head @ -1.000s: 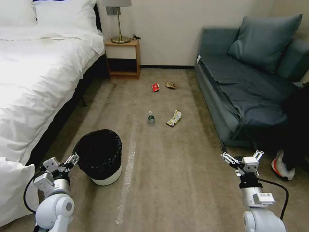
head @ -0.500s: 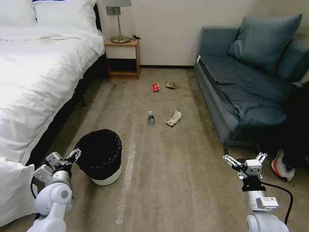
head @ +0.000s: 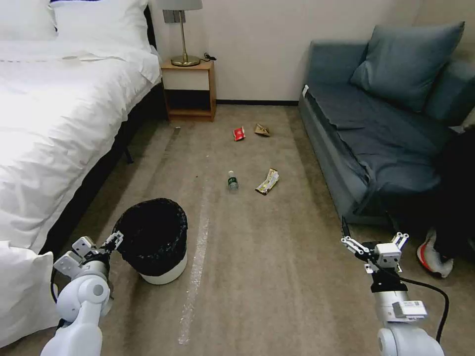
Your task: Pick up the trash bin, then pick up the garbage on the floor and place it into the trash bin.
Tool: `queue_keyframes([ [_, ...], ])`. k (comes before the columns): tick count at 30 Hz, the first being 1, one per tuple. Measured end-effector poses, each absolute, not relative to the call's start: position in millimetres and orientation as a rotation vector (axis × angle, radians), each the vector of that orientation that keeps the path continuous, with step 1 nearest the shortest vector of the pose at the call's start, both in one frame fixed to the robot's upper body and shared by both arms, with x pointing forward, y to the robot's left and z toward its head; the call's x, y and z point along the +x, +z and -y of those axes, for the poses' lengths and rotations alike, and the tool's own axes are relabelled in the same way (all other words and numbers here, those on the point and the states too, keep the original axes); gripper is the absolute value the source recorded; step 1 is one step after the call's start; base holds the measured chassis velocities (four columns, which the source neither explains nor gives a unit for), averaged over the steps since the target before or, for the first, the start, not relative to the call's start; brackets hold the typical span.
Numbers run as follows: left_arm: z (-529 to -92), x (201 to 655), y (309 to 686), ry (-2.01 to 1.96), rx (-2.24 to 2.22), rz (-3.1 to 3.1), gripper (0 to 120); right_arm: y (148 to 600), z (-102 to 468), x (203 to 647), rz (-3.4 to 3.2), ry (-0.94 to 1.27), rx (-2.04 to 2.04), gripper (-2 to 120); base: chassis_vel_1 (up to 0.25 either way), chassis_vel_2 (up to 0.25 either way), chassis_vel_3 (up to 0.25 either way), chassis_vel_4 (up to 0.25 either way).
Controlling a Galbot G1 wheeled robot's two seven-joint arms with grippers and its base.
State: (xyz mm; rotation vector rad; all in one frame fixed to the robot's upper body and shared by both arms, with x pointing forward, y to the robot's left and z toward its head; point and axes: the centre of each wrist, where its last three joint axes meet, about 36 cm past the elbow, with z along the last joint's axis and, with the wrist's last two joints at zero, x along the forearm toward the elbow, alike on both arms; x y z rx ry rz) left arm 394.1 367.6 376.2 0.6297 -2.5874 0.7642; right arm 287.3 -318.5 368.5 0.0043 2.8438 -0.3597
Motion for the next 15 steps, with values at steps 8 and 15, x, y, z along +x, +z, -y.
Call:
queue_keyframes([
  [8, -367.5, 399.1, 369.6, 0.771, 0.599, 2.565, 96, 366.7, 318.8, 288.6, -2.840, -0.363, -0.017, 100, 0.000, 0.000, 0.000, 0.000],
  [15, -368.9, 402.1, 362.4, 0.758, 0.581, 2.545, 74, 362.3, 318.1, 289.2, -2.834, -0.361, -0.026, 100, 0.000, 0.000, 0.000, 0.000],
])
